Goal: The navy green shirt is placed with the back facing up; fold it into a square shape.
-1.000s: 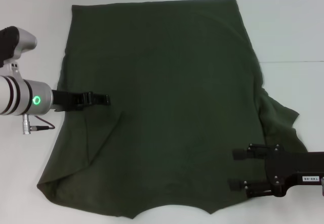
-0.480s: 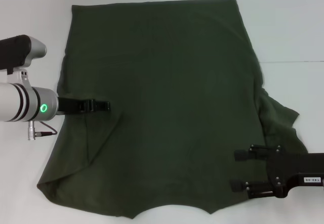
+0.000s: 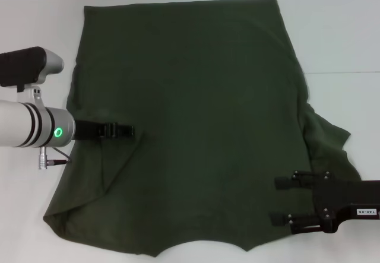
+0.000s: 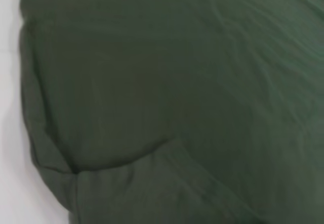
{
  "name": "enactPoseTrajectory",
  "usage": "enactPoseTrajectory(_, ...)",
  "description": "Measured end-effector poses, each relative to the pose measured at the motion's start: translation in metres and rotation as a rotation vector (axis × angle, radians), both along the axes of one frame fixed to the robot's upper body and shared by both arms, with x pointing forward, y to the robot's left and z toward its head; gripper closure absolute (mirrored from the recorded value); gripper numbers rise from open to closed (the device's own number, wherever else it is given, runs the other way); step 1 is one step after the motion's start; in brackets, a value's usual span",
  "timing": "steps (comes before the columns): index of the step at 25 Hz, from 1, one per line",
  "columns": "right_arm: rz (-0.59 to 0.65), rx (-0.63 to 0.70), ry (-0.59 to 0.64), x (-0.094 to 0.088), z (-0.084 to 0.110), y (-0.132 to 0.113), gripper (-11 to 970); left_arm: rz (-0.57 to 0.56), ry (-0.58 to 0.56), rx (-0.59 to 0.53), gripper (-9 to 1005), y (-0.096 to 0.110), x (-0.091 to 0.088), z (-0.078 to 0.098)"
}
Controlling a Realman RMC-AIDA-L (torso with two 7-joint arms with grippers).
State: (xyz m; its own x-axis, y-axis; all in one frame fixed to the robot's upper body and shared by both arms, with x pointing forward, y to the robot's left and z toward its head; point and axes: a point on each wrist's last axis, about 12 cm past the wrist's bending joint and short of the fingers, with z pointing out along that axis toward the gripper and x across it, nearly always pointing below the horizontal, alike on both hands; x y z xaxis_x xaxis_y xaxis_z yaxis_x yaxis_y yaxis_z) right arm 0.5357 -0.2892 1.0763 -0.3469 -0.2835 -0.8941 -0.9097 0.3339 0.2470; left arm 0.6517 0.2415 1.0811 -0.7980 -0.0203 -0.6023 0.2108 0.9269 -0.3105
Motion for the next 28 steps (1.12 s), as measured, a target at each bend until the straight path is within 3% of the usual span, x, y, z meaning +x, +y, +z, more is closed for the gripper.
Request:
enactPoseTrajectory(15,-0.004,0.002,0.004,0.002,0.002,-0.001,146,-0.106,0.1,-0.089,64,-0.018,-0.004,0.013)
enactPoseTrajectory(28,-0.009,0.0,0.01,0.003,0.002,-0.001,157,-0.223,0.19,-0.197,64,-0.049,-0.012,0.025)
